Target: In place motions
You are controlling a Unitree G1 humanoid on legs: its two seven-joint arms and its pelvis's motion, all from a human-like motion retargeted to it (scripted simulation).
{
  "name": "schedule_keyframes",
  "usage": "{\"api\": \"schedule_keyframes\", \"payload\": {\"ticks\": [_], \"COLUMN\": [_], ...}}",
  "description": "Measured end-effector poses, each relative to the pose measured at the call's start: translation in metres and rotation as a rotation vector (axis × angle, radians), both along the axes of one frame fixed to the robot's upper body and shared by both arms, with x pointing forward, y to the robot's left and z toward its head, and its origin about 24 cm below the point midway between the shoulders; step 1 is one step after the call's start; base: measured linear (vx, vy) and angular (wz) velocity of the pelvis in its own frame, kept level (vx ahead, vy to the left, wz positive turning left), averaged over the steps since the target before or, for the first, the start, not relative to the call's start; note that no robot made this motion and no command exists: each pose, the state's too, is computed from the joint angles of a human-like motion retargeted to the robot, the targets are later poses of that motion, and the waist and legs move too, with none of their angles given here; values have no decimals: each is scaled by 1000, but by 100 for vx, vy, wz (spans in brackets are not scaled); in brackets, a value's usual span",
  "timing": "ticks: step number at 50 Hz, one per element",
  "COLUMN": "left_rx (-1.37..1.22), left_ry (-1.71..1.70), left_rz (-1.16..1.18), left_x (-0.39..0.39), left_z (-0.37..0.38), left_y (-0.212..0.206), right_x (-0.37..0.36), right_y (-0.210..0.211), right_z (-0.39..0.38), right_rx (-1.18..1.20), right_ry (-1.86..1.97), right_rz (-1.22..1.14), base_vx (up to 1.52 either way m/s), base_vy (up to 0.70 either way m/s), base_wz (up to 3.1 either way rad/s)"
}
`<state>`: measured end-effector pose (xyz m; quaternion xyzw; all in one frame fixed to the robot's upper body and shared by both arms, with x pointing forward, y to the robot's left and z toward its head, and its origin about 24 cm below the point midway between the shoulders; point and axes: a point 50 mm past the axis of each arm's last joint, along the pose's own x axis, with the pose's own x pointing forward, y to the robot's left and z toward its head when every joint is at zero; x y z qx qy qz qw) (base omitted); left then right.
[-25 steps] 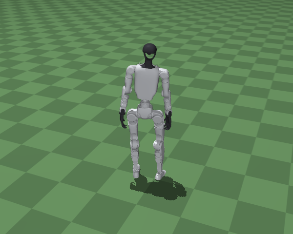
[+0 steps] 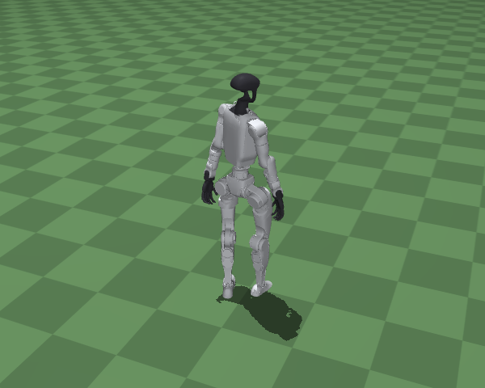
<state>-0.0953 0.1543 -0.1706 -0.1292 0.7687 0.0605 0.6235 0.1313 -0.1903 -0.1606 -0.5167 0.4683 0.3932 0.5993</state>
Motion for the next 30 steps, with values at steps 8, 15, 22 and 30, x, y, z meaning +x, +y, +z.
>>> {"api": "schedule_keyframes", "payload": {"ticks": [8,15,22,30], "left_rx": [10,18,16,-54], "left_ry": [-46,-93,-179,-190], "left_rz": [-82,-114,-146,-118], "left_x": [10,28,56,56], "left_z": [-2,-5,-9,-10], "left_y": [10,17,14,-7], "right_x": [16,-5,-50,-85], "right_y": [3,-21,-48,-64], "right_z": [5,1,-4,-4], "right_rx": [-18,-59,-96,-159], "right_ry": [-9,17,112,168], "right_rz": [96,-148,-513,-672], "base_vx": [-15,-9,-2,1], "base_vy": [5,9,2,-2], "base_wz": [-197,-89,-34,9]}}
